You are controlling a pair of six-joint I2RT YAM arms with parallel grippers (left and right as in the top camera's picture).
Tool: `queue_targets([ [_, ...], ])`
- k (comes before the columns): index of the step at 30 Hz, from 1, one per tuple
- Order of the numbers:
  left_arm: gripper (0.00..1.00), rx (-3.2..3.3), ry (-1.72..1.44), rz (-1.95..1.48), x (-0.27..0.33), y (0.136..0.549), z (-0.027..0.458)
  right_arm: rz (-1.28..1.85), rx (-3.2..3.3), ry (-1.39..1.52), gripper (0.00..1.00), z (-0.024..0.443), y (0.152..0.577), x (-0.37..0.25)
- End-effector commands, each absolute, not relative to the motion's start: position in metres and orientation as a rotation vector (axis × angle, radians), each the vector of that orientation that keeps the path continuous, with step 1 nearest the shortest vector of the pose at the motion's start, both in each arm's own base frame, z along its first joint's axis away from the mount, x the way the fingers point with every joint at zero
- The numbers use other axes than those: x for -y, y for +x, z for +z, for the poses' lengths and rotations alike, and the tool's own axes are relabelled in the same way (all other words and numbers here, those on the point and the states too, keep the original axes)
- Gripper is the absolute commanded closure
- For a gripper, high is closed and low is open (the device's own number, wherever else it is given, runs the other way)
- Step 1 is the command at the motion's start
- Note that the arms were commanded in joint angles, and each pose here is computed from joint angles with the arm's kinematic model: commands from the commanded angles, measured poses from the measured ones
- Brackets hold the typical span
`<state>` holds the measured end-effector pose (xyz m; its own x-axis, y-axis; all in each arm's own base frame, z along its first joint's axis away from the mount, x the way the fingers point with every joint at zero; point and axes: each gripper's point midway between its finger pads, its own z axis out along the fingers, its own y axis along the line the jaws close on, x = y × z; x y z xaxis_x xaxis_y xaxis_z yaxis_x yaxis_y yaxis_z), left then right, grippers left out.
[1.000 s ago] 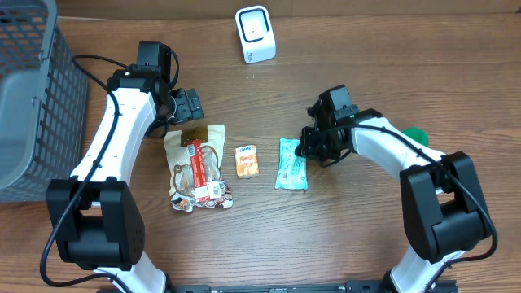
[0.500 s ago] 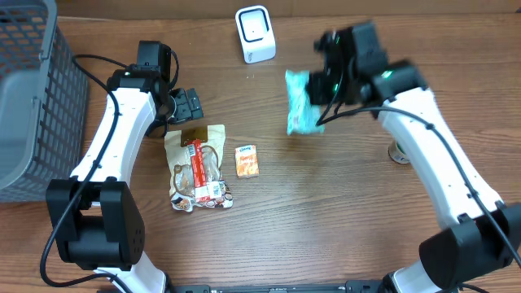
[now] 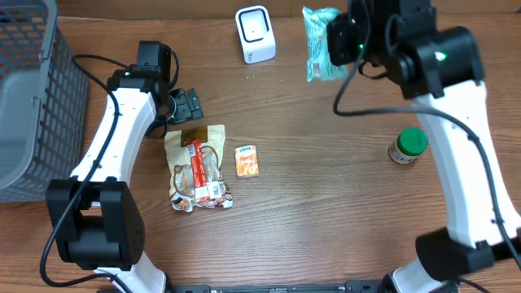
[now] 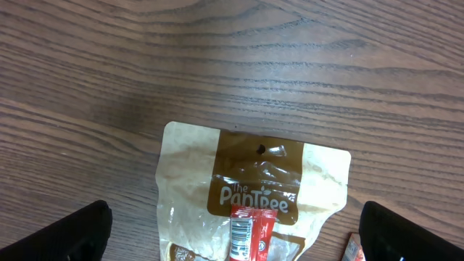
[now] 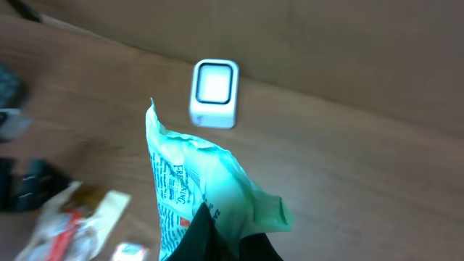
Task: Scan the item barcode
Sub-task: 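Carry the wipes pack toward the white scanner with the right gripper, then hold the wipes pack in front of the scanner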
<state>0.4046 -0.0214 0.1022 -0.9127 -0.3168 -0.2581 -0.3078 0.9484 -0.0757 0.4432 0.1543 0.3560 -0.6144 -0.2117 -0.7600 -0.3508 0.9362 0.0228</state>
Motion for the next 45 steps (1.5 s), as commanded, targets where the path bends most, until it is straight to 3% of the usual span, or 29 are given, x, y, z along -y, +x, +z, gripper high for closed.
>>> queue_targets([
  [1, 0.00, -2.812, -0.436, -0.041, 0.020, 0.408, 0.110, 0.083, -2.229, -0.490, 0.97, 0.333, 0.477, -0.155],
  [20, 0.00, -2.813, -0.435, -0.040, 0.020, 0.408, 0.110, -0.534, -1.806, -0.743, 0.96, 0.227, 0.613, -0.269],
  [33, 0.00, -2.812, -0.435, -0.041, 0.020, 0.408, 0.110, -0.434, -1.621, -0.318, 0.97, 0.222, 0.645, -0.280],
  [45, 0.00, -2.812, -0.435, -0.041, 0.020, 0.408, 0.110, -0.402, -1.566, -0.275, 0.96, 0.196, 0.654, -0.284],
])
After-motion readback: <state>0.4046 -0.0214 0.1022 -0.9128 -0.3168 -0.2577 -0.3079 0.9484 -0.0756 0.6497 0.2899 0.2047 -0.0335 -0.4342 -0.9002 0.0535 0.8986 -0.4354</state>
